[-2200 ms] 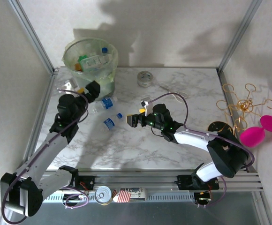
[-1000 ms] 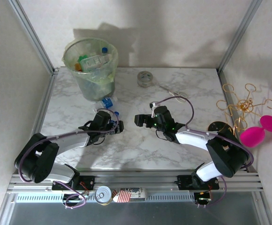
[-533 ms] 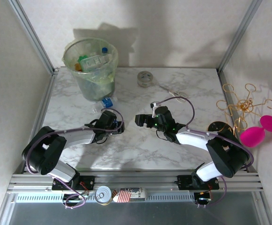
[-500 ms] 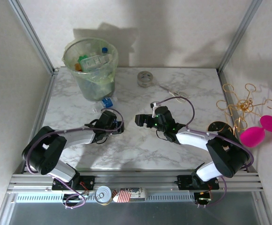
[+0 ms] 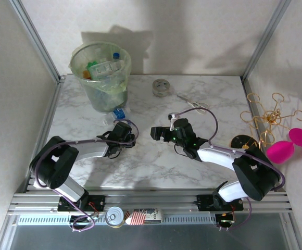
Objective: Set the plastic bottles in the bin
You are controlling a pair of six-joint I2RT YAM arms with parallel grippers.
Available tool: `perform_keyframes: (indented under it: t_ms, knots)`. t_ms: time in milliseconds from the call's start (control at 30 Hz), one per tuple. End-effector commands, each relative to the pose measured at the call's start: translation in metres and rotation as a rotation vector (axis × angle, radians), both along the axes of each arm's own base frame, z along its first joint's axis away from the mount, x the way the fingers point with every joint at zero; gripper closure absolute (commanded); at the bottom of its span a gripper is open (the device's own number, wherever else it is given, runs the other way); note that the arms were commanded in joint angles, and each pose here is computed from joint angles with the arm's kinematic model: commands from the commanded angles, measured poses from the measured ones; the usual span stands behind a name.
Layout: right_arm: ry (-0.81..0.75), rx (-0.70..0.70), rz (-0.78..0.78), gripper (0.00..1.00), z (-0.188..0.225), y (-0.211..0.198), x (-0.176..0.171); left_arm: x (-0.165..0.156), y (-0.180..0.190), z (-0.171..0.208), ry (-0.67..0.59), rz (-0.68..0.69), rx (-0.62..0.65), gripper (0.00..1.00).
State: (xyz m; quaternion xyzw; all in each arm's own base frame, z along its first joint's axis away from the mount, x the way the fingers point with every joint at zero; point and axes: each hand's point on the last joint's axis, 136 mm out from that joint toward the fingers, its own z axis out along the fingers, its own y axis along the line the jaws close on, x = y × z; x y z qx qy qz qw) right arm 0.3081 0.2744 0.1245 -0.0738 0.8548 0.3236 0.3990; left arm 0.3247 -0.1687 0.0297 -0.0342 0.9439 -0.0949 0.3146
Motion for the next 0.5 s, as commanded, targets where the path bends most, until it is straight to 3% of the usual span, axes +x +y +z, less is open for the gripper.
perform_keyframes:
  t_ms: [0, 133, 467]
  knots:
    - [-0.053, 0.057, 0.027, 0.01, 0.018, 0.003, -0.002, 0.012, -0.008, 0.043, -0.098, 0.009, -0.054, 0.48]
    - [-0.11, 0.119, 0.099, 0.01, 0.039, 0.012, -0.01, 0.022, -0.012, 0.096, -0.206, 0.008, -0.105, 0.48]
    - [-0.237, 0.223, 0.262, 0.01, 0.085, 0.031, -0.027, 0.051, 0.003, 0.272, -0.54, 0.017, -0.223, 0.49]
